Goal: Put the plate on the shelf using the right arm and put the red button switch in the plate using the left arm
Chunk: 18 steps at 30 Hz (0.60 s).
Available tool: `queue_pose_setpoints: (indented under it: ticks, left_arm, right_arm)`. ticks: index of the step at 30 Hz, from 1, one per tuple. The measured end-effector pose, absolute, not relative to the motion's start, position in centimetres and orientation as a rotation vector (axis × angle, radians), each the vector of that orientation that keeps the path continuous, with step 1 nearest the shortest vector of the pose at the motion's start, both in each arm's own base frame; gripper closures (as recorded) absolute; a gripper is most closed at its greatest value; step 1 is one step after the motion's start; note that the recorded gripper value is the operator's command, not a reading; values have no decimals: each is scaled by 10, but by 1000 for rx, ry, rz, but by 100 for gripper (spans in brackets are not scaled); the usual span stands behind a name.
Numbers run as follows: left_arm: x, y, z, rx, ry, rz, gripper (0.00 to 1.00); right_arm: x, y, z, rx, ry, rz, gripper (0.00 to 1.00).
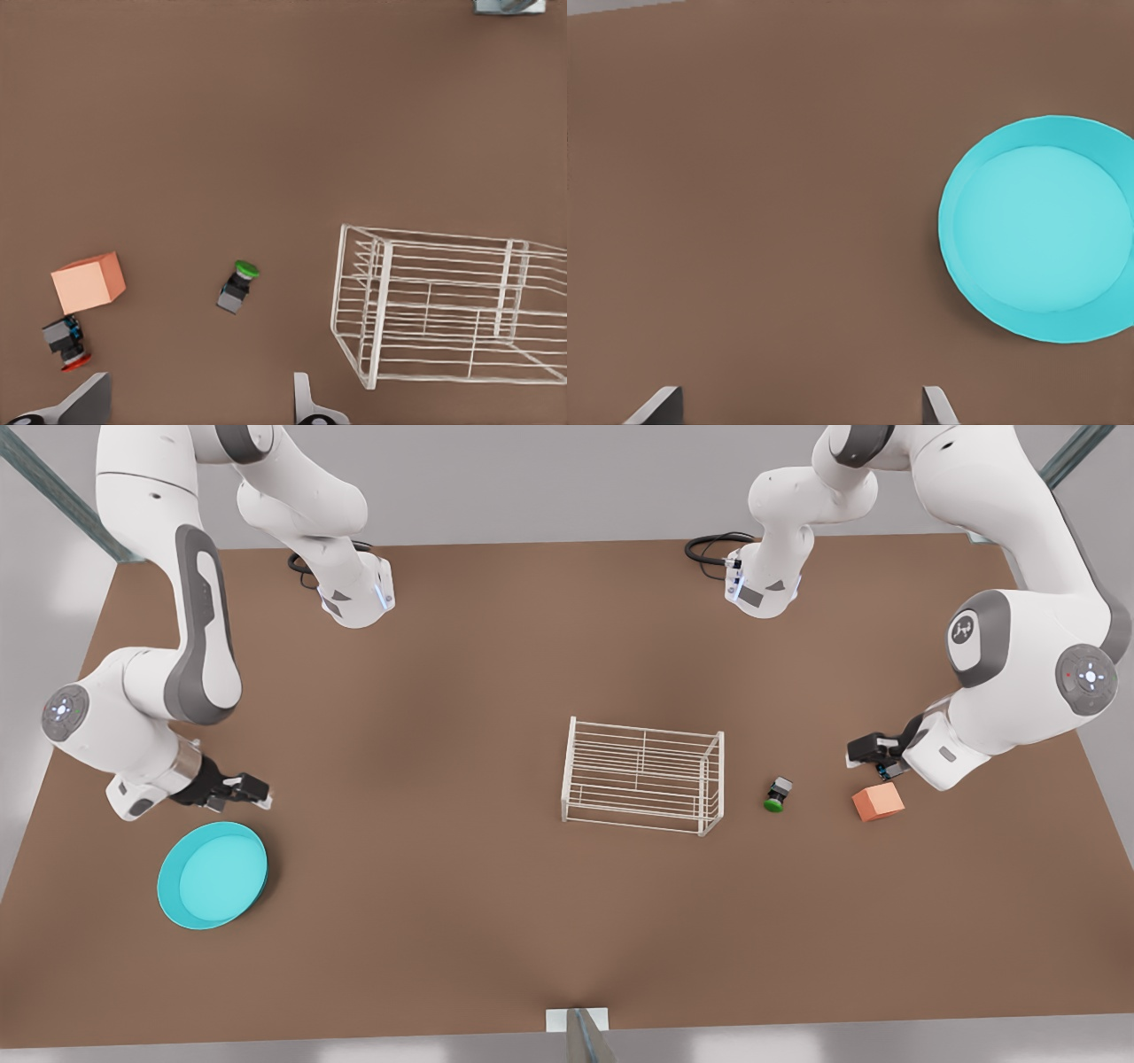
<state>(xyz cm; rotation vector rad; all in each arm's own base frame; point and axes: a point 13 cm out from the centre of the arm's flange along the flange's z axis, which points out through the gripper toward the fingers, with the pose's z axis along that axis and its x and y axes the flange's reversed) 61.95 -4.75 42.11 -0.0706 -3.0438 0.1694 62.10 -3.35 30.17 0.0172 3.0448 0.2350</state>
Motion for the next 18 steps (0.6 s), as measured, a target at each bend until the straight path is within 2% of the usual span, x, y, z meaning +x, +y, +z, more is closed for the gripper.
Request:
queue_pose_setpoints:
  ticks: [2, 7, 10, 12, 15, 18]
  left_arm:
    - [622, -50, 424, -78, -3056, 173, 0]
    - [629, -45, 418, -69, -3078, 167, 0]
    - [631, -40, 418, -59, -3088, 166, 0]
    - [627, -46, 418, -72, -3075, 170, 0]
    - [619, -48, 412, -74, -3037, 171, 0]
    - [611, -36, 427, -51, -3036, 159, 0]
  right_arm:
    - [629, -38, 300, -8, 3030, 210, 0]
    - [713, -110, 266, 122, 2972, 274, 0]
    - [737, -139, 251, 187, 2960, 390, 0]
    - [738, -140, 238, 192, 2974, 463, 0]
    - [723, -147, 188, 163, 3050, 522, 0]
    - [705, -166, 166, 17, 3145, 395, 0]
